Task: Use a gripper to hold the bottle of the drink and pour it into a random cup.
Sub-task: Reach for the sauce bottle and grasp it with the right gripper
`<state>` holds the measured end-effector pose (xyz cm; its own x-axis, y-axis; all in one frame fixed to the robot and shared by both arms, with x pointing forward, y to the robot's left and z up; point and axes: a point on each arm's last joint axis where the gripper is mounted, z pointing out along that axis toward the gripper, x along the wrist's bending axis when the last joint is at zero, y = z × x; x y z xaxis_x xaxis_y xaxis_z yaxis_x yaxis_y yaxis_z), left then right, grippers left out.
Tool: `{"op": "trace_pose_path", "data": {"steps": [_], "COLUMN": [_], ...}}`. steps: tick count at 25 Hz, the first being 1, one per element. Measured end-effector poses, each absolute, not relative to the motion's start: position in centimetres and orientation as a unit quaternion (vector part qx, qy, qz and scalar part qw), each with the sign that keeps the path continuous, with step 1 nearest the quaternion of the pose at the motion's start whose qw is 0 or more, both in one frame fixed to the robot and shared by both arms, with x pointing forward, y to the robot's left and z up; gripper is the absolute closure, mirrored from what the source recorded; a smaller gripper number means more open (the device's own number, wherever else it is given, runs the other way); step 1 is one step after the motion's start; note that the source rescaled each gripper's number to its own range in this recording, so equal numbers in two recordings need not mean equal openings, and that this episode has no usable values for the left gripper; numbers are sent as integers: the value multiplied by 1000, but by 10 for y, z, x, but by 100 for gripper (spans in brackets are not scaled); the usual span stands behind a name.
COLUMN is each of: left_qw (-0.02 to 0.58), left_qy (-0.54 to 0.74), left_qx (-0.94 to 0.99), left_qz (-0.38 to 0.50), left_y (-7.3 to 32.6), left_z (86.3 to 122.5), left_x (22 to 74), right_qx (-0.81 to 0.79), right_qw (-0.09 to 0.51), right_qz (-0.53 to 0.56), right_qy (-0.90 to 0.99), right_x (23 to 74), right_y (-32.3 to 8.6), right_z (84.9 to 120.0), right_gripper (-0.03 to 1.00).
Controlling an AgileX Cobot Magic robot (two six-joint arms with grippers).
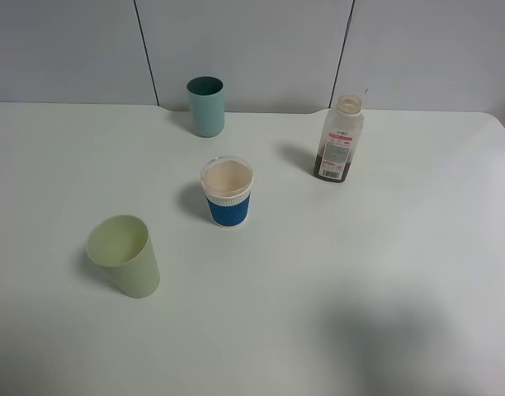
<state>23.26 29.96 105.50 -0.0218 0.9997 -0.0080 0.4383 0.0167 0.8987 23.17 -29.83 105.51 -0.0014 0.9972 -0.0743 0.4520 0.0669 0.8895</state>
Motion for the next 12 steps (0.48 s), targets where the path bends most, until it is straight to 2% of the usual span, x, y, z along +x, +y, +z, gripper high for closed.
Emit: {"op": "trace_pose_path", "data": {"steps": [12], "left_qw": [373], "left_qy": [608], "left_qx": [591], "left_qz": [376], "left_y": [300], "left_z": [1055], "left_x": [233], "right_qx": [588], "right_qw": [392], "right_qz": [348], "right_qy": [616], "right_x": [232], "right_y": [-298], "right_z": [1055], "right_gripper": [10]}}
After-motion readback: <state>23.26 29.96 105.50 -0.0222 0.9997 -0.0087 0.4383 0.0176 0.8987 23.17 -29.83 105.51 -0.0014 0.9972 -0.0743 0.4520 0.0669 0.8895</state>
